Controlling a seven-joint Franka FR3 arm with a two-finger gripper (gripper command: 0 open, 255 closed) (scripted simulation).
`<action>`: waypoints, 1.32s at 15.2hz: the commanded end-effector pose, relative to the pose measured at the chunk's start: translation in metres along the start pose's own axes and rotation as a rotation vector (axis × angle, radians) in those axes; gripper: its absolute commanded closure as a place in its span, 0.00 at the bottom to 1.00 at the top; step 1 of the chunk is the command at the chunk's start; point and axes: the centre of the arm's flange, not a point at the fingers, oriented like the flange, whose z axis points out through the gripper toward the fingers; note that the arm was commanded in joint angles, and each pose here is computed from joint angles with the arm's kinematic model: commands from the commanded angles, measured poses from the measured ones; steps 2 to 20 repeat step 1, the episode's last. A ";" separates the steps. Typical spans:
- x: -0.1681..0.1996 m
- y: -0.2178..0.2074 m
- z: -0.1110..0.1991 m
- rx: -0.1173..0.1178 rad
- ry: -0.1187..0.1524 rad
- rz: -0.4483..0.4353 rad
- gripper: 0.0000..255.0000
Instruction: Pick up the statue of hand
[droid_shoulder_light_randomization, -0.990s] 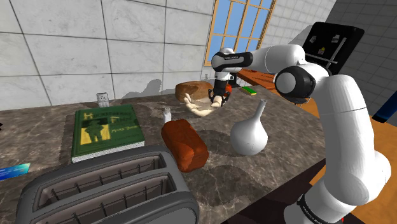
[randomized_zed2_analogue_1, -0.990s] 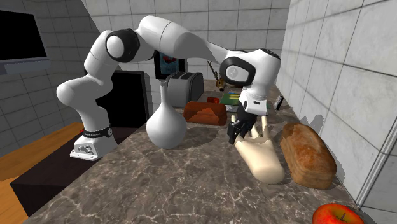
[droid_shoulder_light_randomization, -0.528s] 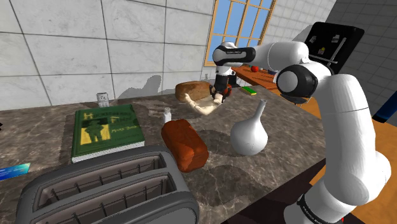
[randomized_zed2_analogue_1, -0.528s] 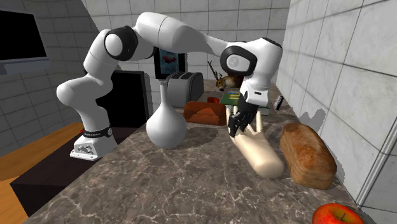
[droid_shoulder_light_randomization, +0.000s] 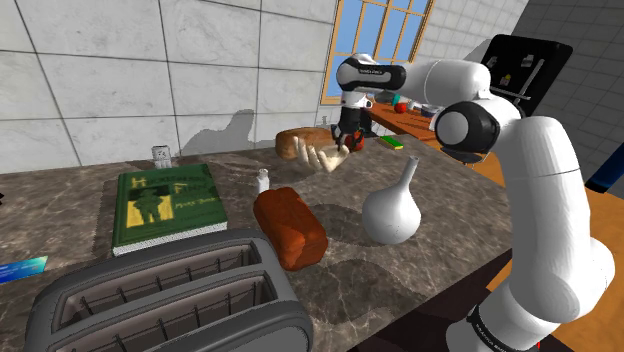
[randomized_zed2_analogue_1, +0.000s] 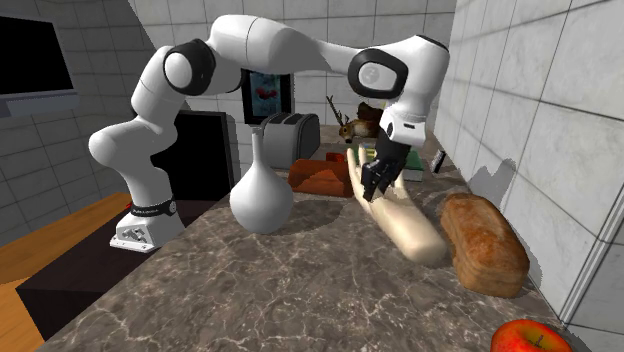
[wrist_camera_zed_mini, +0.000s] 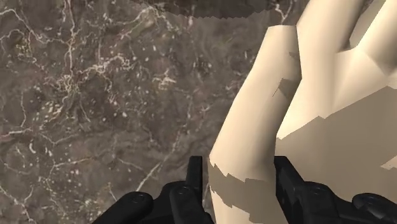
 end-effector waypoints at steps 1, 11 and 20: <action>-0.001 0.001 -0.004 0.002 0.002 -0.001 1.00; -0.001 0.001 -0.004 0.002 0.002 -0.001 1.00; -0.001 0.001 -0.004 0.002 0.002 -0.001 1.00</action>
